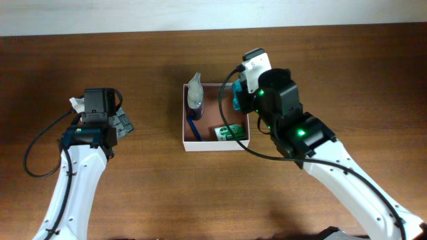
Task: Pack container
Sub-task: 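Lift the Listerine bottle with the right gripper and carry it into the box, then release the Listerine bottle and move the right gripper to the toothpaste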
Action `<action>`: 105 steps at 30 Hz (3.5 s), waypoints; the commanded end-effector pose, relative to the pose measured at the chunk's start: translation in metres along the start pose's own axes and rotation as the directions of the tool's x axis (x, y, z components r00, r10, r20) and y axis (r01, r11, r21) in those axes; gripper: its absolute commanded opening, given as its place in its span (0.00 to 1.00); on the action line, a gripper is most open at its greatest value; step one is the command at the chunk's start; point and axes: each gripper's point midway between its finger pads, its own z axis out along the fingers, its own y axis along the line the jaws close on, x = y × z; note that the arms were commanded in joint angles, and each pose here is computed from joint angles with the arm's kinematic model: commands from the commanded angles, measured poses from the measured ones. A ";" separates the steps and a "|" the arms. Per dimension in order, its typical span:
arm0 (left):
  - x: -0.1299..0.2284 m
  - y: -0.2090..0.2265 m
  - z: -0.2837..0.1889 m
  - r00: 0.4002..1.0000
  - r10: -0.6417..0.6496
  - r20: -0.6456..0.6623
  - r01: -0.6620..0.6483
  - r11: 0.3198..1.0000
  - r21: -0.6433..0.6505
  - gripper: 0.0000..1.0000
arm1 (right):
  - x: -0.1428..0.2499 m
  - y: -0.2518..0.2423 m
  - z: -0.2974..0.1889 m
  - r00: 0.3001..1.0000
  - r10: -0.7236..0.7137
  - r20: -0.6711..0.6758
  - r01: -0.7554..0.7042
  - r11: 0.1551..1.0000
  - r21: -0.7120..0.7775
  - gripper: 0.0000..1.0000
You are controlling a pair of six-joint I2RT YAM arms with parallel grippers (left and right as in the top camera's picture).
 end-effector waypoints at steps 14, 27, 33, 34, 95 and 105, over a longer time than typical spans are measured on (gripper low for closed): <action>-0.012 0.003 -0.009 0.999 -0.011 0.038 0.011 1.000 -0.002 0.99 | 0.005 0.035 0.049 0.993 0.117 0.015 -0.114 0.985 -0.132 0.18; -0.012 0.003 -0.008 0.999 -0.011 0.038 0.011 1.000 -0.003 0.99 | 0.025 0.024 0.086 0.968 0.252 0.011 -0.251 0.967 -0.027 0.17; -0.012 0.003 -0.009 0.999 -0.011 0.038 0.011 1.000 -0.002 0.99 | 0.031 0.012 0.088 0.965 0.261 0.011 -0.261 0.964 0.050 0.17; -0.012 0.003 -0.008 0.999 -0.011 0.038 0.011 1.000 -0.003 0.99 | 0.032 0.011 0.088 0.964 0.265 0.008 -0.265 0.963 0.055 0.17; -0.012 0.003 -0.008 0.999 -0.011 0.038 0.011 1.000 -0.003 0.99 | -0.015 -0.024 0.015 0.963 0.253 0.090 -0.262 0.959 0.106 0.82; -0.012 0.003 -0.008 0.999 -0.011 0.038 0.011 1.000 -0.003 0.99 | 0.088 -0.114 -0.049 0.904 0.325 -0.279 -0.200 0.896 0.396 0.99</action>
